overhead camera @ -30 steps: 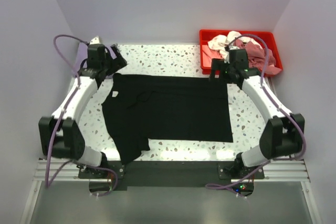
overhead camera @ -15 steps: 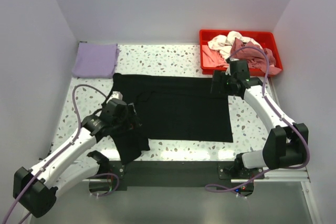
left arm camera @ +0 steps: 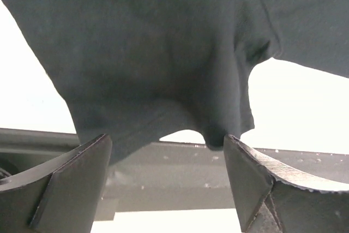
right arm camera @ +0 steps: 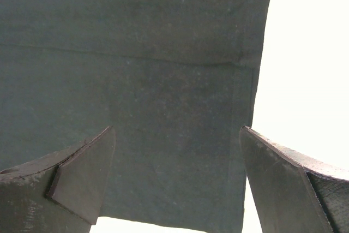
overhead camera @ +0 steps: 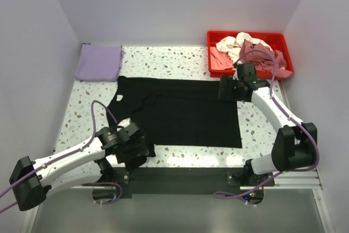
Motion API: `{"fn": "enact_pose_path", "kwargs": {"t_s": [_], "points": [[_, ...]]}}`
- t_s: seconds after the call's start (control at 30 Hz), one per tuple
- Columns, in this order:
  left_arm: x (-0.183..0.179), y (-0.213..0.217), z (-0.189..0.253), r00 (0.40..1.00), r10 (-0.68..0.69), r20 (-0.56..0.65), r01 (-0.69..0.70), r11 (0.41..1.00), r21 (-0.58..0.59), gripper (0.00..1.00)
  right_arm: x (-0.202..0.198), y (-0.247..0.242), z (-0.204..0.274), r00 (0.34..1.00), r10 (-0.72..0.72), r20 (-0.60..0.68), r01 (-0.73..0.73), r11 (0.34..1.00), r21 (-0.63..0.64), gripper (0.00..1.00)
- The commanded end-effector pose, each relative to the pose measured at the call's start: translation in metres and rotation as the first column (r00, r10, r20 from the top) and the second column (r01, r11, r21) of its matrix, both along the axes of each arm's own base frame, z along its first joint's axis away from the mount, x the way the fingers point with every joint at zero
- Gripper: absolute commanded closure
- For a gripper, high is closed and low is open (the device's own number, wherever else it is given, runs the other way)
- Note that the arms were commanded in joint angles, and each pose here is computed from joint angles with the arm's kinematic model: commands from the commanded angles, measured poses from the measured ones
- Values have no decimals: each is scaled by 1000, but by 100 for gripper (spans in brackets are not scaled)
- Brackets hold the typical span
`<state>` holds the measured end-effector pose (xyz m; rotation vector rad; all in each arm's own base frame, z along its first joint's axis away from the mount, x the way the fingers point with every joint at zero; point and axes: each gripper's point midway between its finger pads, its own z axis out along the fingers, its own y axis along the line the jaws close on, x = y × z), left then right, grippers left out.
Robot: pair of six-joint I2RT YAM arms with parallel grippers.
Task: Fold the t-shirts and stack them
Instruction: Fold the tshirt
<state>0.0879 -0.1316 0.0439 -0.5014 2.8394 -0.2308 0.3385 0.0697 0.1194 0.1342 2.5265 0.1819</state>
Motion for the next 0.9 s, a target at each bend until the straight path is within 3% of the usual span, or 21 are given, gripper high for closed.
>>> {"fn": "enact_pose_path", "kwargs": {"t_s": [0.0,0.1,0.2,0.5,0.63,0.87], "points": [[-8,2,1,997,72,-23,-72,997,7,13,-1,-1,-4,1000,6,-25,-6,1000,-9,1],[-12,4,-2,997,64,-49,-62,997,44,18,0,-5,-6,1000,-2,-28,1,1000,-28,1],[-11,9,-5,997,61,-46,-57,994,89,31,0,-7,-6,1000,-2,-25,2,999,-40,1],[-7,-4,-21,999,20,-50,-17,998,60,32,-2,-9,-9,1000,-3,-26,2,999,-49,1],[-3,-16,-19,998,-56,-29,56,998,12,43,-3,-8,-12,999,-1,-37,-1,999,-47,1],[-16,-2,-39,993,-69,-95,77,994,76,48,-4,-10,-12,999,-4,-36,1,998,-59,1]]}}
